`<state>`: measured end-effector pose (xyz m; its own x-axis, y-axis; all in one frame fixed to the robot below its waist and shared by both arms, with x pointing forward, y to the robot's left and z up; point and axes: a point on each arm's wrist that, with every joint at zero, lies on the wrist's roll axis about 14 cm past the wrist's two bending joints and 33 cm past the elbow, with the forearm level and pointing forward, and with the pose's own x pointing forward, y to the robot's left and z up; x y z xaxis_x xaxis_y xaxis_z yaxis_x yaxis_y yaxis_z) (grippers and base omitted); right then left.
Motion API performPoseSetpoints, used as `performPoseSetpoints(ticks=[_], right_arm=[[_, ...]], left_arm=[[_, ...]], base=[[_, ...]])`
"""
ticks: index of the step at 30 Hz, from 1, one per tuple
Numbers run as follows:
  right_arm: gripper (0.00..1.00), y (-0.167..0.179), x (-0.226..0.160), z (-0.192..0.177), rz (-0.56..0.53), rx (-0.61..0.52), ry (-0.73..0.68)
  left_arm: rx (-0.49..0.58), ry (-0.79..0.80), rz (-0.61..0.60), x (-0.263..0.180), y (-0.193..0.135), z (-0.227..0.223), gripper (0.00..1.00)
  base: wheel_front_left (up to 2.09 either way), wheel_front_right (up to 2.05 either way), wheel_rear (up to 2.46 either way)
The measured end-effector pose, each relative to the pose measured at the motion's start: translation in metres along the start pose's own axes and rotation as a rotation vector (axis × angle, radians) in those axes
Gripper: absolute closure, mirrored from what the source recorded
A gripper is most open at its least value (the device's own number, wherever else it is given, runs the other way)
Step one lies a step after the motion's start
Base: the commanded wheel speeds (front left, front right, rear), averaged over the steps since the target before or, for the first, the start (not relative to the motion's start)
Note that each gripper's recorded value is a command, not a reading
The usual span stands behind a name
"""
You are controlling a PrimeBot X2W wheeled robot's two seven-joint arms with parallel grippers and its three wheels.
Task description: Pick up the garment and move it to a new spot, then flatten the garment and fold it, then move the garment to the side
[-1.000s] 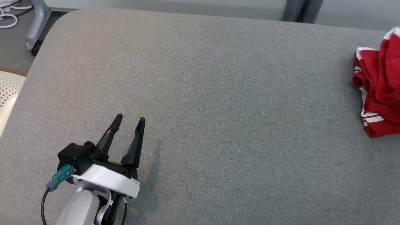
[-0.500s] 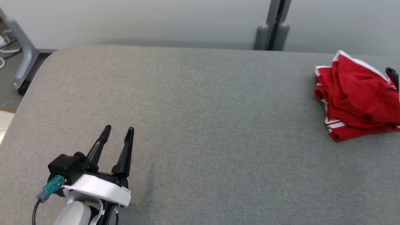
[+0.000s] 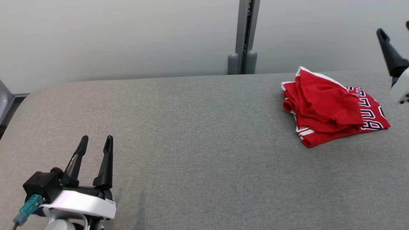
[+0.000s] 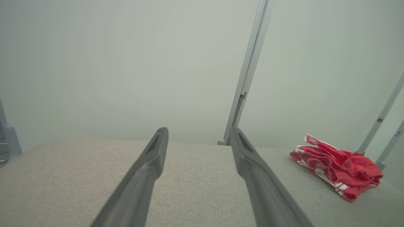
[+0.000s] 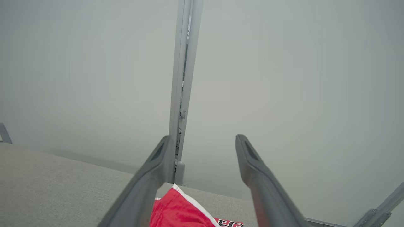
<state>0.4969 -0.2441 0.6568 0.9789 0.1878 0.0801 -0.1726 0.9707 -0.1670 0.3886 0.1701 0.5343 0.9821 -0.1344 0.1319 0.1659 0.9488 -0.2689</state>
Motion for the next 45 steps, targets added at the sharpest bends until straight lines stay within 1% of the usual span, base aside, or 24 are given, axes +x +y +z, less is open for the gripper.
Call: performPoseSetpoints(ticks=[4, 8, 16, 20, 24, 26, 31, 35, 40, 45], right_arm=[[0.0, 0.007, -0.019, 0.0, -0.015, 0.056, -0.098], [0.0, 0.015, -0.037, -0.008, -0.041, 0.114, -0.155], [0.0, 0.028, -0.073, -0.043, -0.122, 0.186, -0.153], [0.0, 0.038, -0.092, -0.073, -0.16, 0.224, -0.113], [0.0, 0.044, -0.104, -0.088, -0.194, 0.264, -0.1], [0.0, 0.05, -0.107, -0.092, -0.193, 0.279, -0.101], [0.0, 0.062, -0.115, -0.1, -0.19, 0.296, -0.088], [0.0, 0.065, -0.122, -0.105, -0.195, 0.296, -0.073], [0.0, 0.071, -0.122, -0.098, -0.185, 0.288, -0.095], [0.0, 0.08, -0.119, -0.1, -0.167, 0.3, -0.088]], left_arm=[[0.0, -0.01, -0.009, 0.0, -0.006, 0.003, 0.0], [-0.002, -0.033, -0.019, 0.001, -0.011, 0.01, 0.0], [0.025, -0.106, 0.013, 0.003, -0.008, 0.03, 0.0], [0.041, -0.115, 0.035, 0.001, -0.005, 0.03, 0.0], [0.038, -0.123, 0.038, -0.002, -0.005, 0.029, 0.0], [0.041, -0.134, 0.033, -0.001, -0.007, 0.03, 0.0], [0.035, -0.081, 0.048, -0.009, -0.004, 0.01, 0.0], [0.05, -0.02, 0.055, -0.015, 0.002, -0.01, 0.0], [0.091, 0.055, 0.045, -0.019, 0.003, -0.033, 0.0], [0.093, 0.077, 0.054, -0.015, 0.005, -0.041, 0.0]], base=[[0.0, 0.0, 0.0], [0.0, 0.0, 0.0], [0.0, 0.0, 0.0], [0.0, 0.0, 0.0], [0.0, 0.0, 0.0], [0.0, 0.0, 0.0], [0.0, 0.0, 0.0], [0.0, 0.0, 0.0], [0.0, 0.0, 0.0], [0.0, 0.0, 0.0]])
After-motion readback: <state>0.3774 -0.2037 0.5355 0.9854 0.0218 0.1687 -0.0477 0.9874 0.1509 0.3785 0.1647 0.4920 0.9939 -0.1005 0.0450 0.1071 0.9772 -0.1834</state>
